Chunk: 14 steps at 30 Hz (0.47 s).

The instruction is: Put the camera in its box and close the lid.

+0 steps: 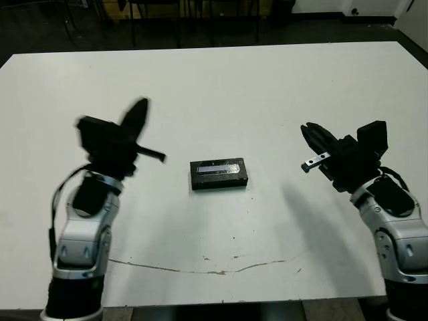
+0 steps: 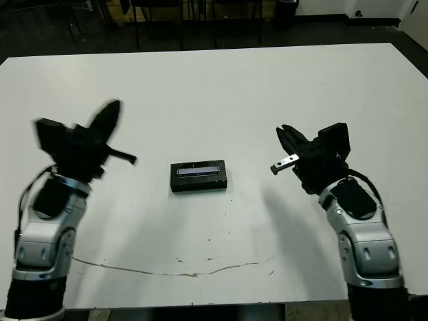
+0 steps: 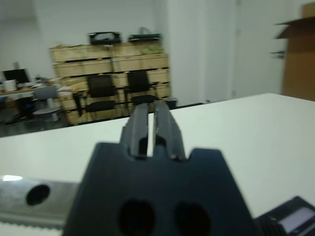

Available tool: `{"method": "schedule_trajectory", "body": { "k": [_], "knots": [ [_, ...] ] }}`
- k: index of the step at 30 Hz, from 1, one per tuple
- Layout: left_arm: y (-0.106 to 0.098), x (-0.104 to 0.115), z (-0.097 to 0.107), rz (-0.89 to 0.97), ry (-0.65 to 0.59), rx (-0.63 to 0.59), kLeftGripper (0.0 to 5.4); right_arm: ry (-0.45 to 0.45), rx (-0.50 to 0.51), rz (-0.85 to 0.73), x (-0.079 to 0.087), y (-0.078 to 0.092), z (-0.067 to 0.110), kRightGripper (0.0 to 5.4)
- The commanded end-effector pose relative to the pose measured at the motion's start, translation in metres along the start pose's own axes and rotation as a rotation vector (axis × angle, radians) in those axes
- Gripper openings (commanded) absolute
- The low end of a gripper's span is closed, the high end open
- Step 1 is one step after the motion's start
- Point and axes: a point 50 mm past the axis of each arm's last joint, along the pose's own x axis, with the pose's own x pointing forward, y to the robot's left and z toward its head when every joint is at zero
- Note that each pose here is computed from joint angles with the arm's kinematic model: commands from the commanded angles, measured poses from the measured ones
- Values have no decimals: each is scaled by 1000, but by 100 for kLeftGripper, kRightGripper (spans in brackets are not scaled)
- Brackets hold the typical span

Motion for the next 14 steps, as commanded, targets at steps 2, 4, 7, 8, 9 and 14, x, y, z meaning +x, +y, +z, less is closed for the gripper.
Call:
{"method": "schedule_trajectory", "body": {
  "k": [2, 4, 7, 8, 9, 14],
  "knots": [
    [5, -16, -25, 76, 67, 19, 1, -68, -50, -125, -2, 20, -14, 0],
    [4, -23, -33, 115, 80, 12, 1, -117, -105, -159, -1, 29, -18, 0],
    [0, -32, -41, 167, 97, -3, 1, -133, -110, -174, 1, 38, -22, 0],
    [0, -35, -42, 176, 100, -4, 1, -135, -107, -173, 2, 40, -22, 0],
    [0, -36, -43, 180, 101, -5, 1, -135, -107, -173, 2, 40, -22, 0],
    [-1, -38, -44, 180, 100, 0, 1, -122, -85, -170, 3, 40, -21, 0]
  ]
}}
